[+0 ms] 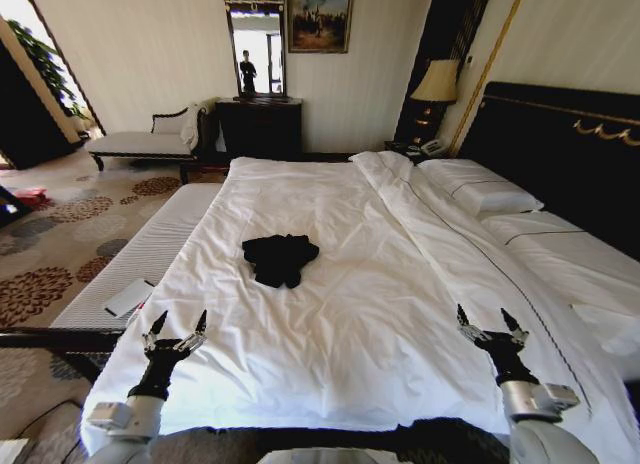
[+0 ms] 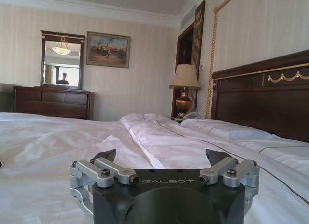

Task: Fold the clothes on the bed.

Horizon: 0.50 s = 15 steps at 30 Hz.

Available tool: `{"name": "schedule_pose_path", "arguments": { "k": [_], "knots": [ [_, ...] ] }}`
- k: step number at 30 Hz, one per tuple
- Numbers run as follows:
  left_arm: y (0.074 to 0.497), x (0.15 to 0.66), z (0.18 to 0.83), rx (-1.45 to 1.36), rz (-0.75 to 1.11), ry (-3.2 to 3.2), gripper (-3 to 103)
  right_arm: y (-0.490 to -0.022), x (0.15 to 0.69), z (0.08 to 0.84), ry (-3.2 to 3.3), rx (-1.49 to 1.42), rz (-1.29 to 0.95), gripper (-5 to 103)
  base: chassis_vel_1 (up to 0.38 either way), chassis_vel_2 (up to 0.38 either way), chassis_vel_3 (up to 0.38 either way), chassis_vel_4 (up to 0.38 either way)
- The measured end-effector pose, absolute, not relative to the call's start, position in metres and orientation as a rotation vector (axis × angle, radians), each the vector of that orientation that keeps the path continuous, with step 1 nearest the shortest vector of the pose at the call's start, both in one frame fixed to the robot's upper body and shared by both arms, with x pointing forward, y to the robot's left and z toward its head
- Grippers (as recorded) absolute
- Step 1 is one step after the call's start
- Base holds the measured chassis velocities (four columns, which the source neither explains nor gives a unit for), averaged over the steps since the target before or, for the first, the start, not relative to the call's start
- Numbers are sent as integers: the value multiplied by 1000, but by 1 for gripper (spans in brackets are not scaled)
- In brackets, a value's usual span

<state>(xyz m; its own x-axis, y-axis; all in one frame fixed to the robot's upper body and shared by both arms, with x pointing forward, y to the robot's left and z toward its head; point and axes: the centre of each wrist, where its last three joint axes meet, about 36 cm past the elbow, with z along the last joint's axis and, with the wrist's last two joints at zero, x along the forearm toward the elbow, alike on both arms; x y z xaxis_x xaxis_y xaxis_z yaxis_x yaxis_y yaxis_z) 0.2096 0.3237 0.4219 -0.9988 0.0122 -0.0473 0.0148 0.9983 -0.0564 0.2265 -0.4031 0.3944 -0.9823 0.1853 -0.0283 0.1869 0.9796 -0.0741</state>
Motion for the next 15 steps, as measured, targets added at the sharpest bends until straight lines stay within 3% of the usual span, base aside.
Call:
{"name": "schedule_pose_path", "arguments": {
  "k": [6,15],
  "knots": [
    [323,209,422,24,-87,3095,100,-405,220,387,3113,315,-121,100,22,13,-24,-15],
    [321,209,421,27,-88,3095,100,-407,216,386,3116,325,-125,100,114,106,-118,-118]
  ]
}}
